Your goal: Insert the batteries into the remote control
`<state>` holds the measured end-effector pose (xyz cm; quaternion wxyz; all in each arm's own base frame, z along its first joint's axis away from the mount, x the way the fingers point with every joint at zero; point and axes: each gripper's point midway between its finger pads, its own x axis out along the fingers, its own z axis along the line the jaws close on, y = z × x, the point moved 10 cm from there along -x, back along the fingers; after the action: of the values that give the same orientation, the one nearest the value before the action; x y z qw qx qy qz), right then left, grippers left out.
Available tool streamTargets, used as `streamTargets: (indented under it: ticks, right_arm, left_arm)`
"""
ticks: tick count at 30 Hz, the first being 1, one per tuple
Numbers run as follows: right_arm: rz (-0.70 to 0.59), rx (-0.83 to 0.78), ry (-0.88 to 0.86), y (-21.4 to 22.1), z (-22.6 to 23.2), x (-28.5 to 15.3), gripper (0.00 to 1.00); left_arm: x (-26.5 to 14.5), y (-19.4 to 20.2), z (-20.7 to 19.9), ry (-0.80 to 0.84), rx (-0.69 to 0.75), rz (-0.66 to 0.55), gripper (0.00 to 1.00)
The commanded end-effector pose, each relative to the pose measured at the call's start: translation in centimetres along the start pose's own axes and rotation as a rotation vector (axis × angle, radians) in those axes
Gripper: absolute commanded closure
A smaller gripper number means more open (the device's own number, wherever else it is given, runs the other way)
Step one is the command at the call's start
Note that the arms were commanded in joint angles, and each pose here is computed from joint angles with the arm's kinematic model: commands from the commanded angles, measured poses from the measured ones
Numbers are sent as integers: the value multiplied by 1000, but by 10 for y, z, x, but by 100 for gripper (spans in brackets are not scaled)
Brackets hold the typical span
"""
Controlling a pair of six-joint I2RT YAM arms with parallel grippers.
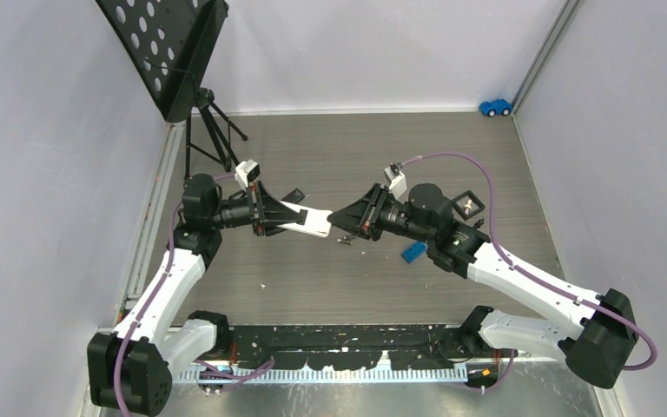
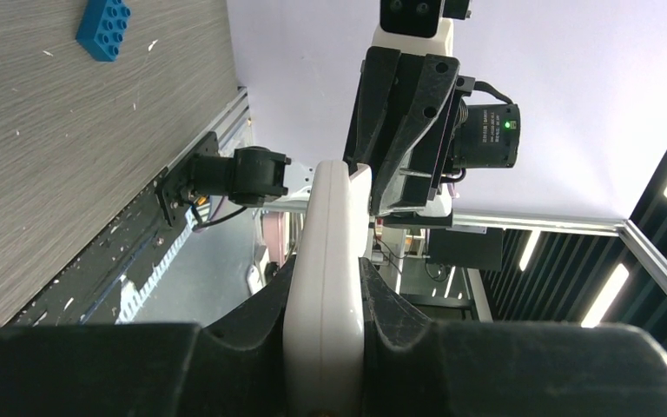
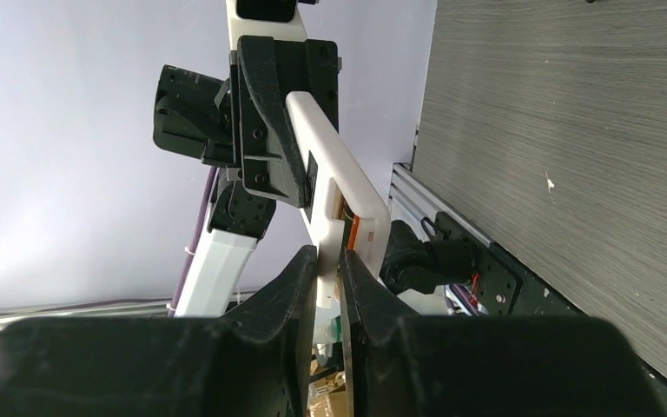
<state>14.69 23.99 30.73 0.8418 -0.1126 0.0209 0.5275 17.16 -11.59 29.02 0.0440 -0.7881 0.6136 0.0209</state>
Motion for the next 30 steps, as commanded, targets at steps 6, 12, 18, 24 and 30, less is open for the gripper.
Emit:
streamTargets:
  ticks: [6, 12, 18, 24, 30]
  right_arm:
    - [15, -36, 55, -1, -1, 0, 70]
    - [-10, -50, 39, -1, 4, -6, 51]
    - [-13, -52, 46, -1, 2, -5, 42]
    - [-5, -47, 51, -3, -4, 7, 42]
    - [-19, -47, 29, -4, -11, 12, 51]
  left_arm:
    - [0, -1, -8, 33, 82, 11, 100]
    - [1, -4, -5, 12, 95, 9, 100]
    - [2, -6, -4, 8, 90, 11, 100]
    - [0, -3, -8, 16, 100, 11, 100]
    - [-2, 1, -16, 35, 108, 13, 100]
